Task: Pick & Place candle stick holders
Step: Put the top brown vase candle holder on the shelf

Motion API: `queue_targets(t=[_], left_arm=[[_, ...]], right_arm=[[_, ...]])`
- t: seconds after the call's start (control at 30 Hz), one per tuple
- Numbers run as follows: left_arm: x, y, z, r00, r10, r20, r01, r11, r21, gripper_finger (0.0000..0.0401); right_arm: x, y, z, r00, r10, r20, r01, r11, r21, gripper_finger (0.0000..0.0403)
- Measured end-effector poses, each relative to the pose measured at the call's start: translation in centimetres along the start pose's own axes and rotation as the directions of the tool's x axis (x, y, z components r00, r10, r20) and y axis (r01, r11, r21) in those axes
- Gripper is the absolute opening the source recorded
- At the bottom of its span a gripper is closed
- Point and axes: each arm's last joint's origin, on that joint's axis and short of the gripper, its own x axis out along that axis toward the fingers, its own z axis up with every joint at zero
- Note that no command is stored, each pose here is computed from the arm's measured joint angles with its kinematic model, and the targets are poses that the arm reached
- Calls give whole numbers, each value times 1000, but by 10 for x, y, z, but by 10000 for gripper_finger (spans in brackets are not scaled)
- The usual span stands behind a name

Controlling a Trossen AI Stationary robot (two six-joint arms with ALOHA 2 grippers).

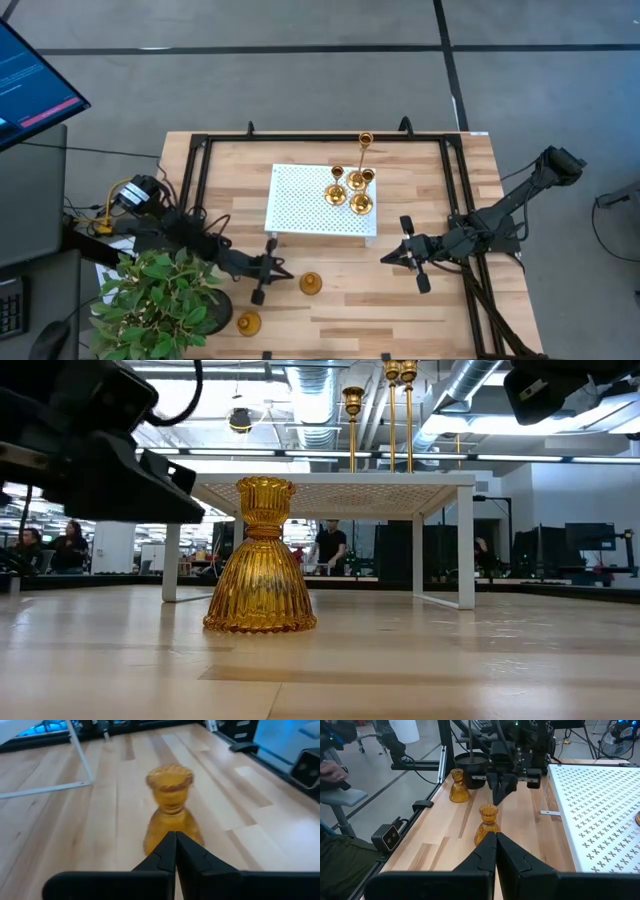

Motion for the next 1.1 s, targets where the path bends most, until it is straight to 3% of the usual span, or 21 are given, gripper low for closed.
queue_targets(t=[0.1, 0.37, 0.57, 0.73, 0.97, 1.1], left_arm=[[3, 3, -4, 1000, 13, -20, -13, 1000, 4, 9], [10, 4, -1, 996, -88, -7, 88, 996, -20, 62], [15, 3, 7, 997, -81, 18, 81, 997, -6, 113], [18, 6, -1, 999, -31, -15, 31, 999, -18, 160], [47, 10, -8, 1000, 13, -21, -15, 998, -66, 224], [63, 4, -5, 999, -41, -3, 41, 997, -71, 250]], right_arm=[[0, 0, 0, 1000, 0, 0, 0, 1000, 0, 0], [0, 0, 0, 1000, 0, 0, 0, 1000, -2, 0], [0, 0, 0, 1000, 0, -2, 0, 1000, -1, 0], [0, 0, 0, 1000, 0, -2, 0, 1000, -1, 0], [0, 0, 0, 1000, 0, -3, 0, 1000, -1, 0], [0, 0, -1, 1000, 0, -5, 0, 1000, -2, 0]])
